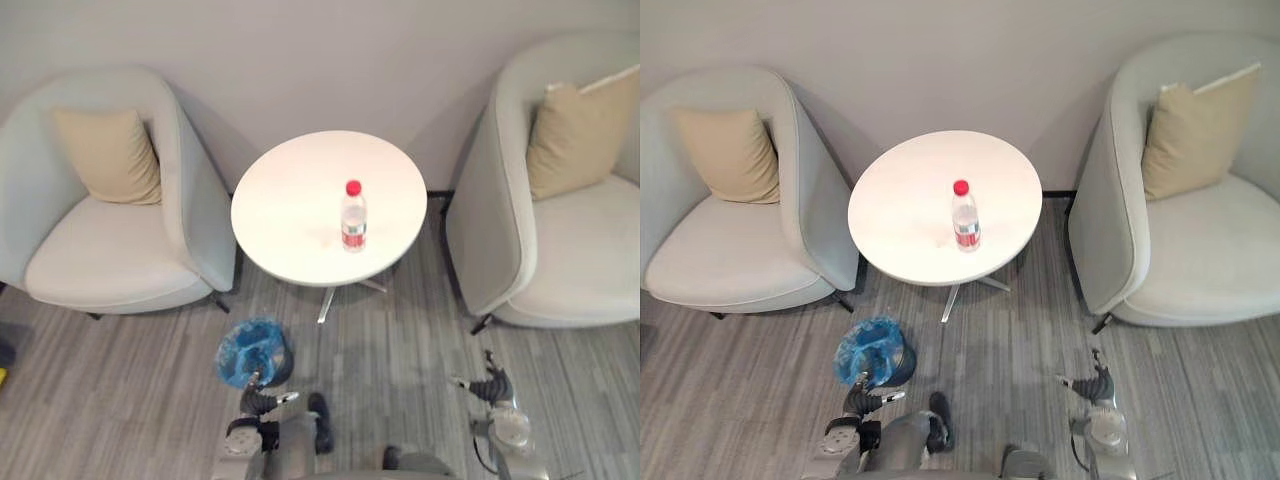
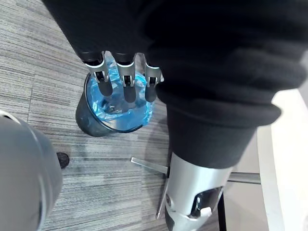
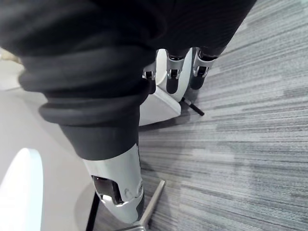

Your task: Gather rubbish on tea table into small bin, then transfer packed bag to large trash can.

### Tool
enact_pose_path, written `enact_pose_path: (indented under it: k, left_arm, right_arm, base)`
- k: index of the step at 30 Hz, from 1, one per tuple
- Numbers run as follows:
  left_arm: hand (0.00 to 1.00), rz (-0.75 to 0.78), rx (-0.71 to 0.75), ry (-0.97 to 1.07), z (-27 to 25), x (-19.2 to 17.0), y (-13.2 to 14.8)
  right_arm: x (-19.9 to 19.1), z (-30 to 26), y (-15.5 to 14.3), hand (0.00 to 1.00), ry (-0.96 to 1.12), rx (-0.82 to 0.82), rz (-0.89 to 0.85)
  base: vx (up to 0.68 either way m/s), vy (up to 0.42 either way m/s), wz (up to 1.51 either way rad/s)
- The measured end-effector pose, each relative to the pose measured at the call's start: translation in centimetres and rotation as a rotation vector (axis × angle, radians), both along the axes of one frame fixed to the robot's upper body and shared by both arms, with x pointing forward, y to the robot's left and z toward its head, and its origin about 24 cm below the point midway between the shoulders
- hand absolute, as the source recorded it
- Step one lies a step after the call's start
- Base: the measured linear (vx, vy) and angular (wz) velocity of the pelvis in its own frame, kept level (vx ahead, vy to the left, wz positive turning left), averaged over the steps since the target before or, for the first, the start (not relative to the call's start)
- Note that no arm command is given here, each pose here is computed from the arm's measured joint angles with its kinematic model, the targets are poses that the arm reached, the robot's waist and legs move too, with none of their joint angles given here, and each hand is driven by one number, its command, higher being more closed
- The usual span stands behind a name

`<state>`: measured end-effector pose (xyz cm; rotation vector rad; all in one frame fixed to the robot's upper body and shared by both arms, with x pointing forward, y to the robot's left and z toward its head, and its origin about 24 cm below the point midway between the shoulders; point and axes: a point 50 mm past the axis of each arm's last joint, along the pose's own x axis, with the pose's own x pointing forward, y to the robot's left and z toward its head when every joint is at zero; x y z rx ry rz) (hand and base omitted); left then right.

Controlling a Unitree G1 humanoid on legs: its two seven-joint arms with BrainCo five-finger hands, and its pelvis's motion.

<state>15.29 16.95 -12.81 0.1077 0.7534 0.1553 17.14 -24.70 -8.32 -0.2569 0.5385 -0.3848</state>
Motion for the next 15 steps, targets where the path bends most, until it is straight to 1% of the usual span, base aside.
enact_pose_path:
  k: [4, 5, 9, 11, 15]
  left_arm:
    - [0.0, -0.018, 0.045, 0.019, -0.1, -0.7, 1.4]
    - [0.0, -0.013, 0.054, 0.01, 0.1, -0.5, 1.7]
    - [0.0, -0.01, 0.073, 0.003, 0.2, -0.6, 2.5]
    - [0.0, -0.025, 0.048, 0.019, -0.3, -1.7, 1.3]
    - [0.0, -0.051, 0.018, 0.028, -0.5, -2.0, 0.2]
  right_arm:
    - [1.7, 2.0, 1.6, 0.0, -0.109, -0.015, 0.082]
    - [2.4, 3.0, 1.9, 0.0, -0.16, -0.033, 0.117]
    - [3.5, 4.8, 2.5, 0.0, -0.256, -0.057, 0.177]
    - [3.9, 5.3, 3.3, 0.0, -0.266, -0.098, 0.274]
    - [4.3, 6.3, 4.0, 0.0, -0.304, -0.148, 0.329]
  base:
    - [0.37, 0.011, 0.36]
    - [0.33, -0.064, 0.56]
    - [0.3, -0.117, 0.43]
    - [0.3, -0.133, -0.06]
    - [0.2, -0.086, 0.04]
